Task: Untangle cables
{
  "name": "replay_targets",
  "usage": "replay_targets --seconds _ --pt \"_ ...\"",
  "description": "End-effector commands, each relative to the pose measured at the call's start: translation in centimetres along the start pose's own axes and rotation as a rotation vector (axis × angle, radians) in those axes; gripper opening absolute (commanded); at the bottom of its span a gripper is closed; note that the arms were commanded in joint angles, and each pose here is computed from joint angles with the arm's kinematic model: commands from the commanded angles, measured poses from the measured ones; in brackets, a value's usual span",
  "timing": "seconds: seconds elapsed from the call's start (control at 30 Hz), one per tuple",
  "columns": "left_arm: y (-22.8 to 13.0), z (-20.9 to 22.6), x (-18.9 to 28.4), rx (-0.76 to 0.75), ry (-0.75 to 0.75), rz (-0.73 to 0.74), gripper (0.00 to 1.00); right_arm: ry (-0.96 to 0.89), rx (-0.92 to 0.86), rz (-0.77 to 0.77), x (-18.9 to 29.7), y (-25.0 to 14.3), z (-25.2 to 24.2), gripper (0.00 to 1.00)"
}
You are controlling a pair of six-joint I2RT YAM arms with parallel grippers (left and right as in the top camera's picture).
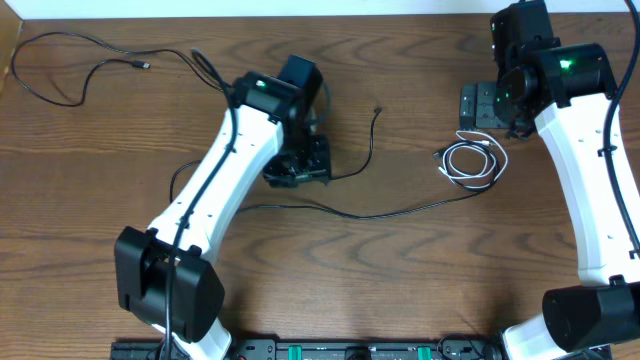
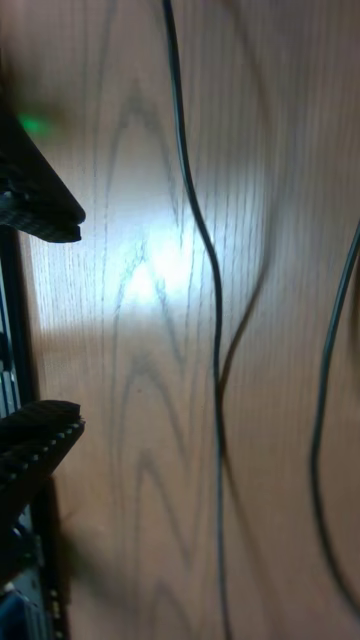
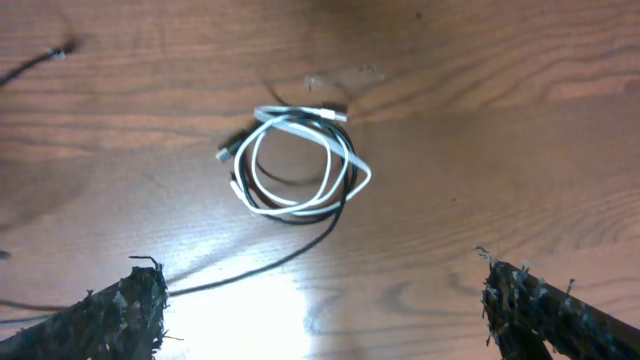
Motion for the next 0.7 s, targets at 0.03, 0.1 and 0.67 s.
replay_targets --seconds 0.03,0.1,0.67 --pt "-0.6 -1.6 -0.5 -0.083 -0.009 0.015 0.57 0.013 -0.018 0.064 -1.4 0.1 -0.2 0.99" --pt "-0.8 -2.2 -0.7 -0.102 -0.007 0.022 0.57 0.044 -0.043 0.098 -2.1 0.3 -0.5 0.99" --pt "-0.4 -3.0 -3.8 0.015 0.124 -0.075 0.56 0.386 -0.078 0.530 -8.2 -2.8 -1.8 0.99"
Point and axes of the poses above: each gripper's point midway between its finger pads, its own x axis back along the fingers, its own z axis along the line the jaws close on, y = z × x, the point moved 8 cm from there along x, back along the fingers, and after that the axes turned 12 degrees about -x, right-handed, at the moved point
